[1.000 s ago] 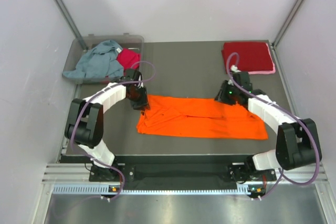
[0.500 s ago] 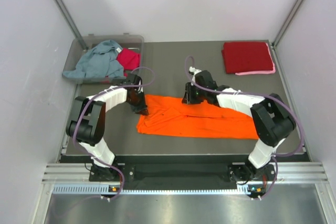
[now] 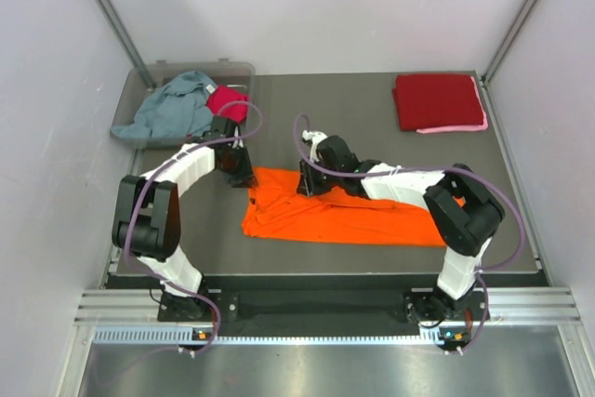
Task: Fold and stack the t-shirts
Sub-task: Fold the tshirt
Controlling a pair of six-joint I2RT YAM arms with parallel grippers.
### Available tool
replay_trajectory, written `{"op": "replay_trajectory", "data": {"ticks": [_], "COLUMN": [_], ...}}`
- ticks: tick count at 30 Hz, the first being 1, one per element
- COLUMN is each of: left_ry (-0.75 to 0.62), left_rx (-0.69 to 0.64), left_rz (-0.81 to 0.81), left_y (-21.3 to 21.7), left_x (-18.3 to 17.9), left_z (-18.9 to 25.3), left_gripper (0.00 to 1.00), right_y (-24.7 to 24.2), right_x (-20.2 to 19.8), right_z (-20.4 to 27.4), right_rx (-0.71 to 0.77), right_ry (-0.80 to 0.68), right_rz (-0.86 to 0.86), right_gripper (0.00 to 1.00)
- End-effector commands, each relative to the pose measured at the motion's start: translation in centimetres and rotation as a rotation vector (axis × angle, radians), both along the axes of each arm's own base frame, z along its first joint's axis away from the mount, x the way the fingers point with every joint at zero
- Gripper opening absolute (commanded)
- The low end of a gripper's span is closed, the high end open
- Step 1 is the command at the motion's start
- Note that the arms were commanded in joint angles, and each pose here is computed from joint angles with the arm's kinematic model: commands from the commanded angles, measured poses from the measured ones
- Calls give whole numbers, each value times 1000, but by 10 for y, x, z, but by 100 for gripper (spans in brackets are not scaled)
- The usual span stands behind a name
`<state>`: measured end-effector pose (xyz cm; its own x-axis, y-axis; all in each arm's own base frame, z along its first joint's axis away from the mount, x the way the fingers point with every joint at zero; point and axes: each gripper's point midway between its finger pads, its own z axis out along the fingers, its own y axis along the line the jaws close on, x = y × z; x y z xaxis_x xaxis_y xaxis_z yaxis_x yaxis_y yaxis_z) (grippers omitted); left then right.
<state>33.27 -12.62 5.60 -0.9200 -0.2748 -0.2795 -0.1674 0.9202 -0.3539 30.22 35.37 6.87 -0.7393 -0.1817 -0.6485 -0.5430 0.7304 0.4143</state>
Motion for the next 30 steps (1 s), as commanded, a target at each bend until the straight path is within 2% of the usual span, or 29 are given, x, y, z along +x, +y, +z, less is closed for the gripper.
{"op": "replay_trajectory", "data": {"ticks": [1, 6, 13, 21, 30], "left_ry": [-25, -37, -38, -37, -45], "left_rx": [-92, -150, -123, -142, -87], "left_rz": [11, 44, 77, 107, 120], "left_y": [-1, 7, 18, 16, 25], "left_x": [14, 27, 43, 58, 58], "left_z": [11, 13, 1, -9, -12], "left_gripper": [29, 28, 19, 0, 0], "right_y": [23, 51, 86, 113, 130], "right_x": [-4, -22, -53, -79, -87], "right_z": [36, 52, 60, 40, 19], "right_rx": [40, -16, -32, -107, -176], "right_ry": [-179, -359, -472, -519, -525], "right_rz": [-2, 44, 95, 177, 206], "right_gripper": [33, 36, 40, 43, 44]}}
